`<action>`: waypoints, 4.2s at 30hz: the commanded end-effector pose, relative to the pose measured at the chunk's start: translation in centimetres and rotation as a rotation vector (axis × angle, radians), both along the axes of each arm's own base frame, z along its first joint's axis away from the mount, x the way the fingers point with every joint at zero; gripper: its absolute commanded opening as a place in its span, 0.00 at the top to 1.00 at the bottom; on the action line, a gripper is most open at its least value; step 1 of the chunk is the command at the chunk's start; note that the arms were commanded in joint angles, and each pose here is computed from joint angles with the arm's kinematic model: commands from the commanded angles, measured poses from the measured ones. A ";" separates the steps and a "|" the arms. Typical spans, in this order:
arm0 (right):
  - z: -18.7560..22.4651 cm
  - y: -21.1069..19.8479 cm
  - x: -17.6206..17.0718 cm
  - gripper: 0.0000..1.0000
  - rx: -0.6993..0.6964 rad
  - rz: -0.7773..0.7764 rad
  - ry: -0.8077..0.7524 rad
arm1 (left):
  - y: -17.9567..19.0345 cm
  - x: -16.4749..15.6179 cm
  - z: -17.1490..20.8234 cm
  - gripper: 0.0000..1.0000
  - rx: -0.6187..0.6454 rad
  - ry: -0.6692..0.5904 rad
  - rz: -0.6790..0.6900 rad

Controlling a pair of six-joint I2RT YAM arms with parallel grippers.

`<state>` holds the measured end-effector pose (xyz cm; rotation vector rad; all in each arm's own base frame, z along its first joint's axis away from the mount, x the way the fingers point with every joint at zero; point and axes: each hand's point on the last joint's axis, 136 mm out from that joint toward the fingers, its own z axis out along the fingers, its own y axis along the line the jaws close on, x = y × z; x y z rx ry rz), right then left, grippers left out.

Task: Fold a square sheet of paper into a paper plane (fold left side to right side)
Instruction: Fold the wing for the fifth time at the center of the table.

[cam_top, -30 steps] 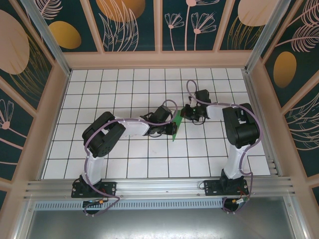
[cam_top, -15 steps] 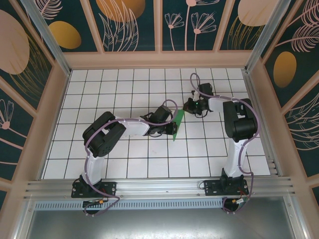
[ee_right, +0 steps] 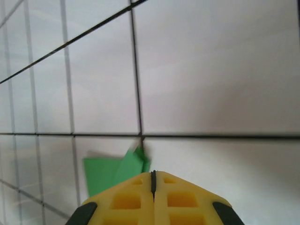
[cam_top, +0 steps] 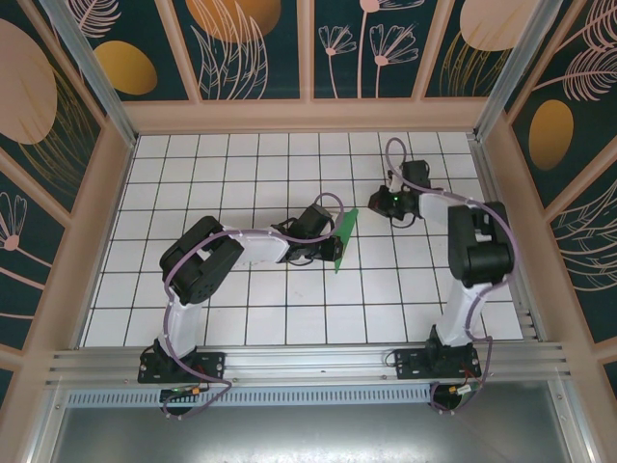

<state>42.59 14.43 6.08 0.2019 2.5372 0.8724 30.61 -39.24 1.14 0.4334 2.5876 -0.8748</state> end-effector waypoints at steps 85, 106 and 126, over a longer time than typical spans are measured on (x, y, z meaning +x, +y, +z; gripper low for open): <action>-7.9 5.2 -5.6 1.00 -0.060 0.049 0.186 | -1.8 -1.8 3.4 0.90 -0.048 0.053 -0.095; -7.9 5.2 -5.3 1.00 -0.077 0.054 0.190 | 0.9 -5.3 -1.7 0.90 0.030 0.190 -0.106; -8.2 5.2 -5.0 1.00 -0.086 0.054 0.204 | 2.6 -10.6 -2.7 0.89 0.086 0.253 -0.199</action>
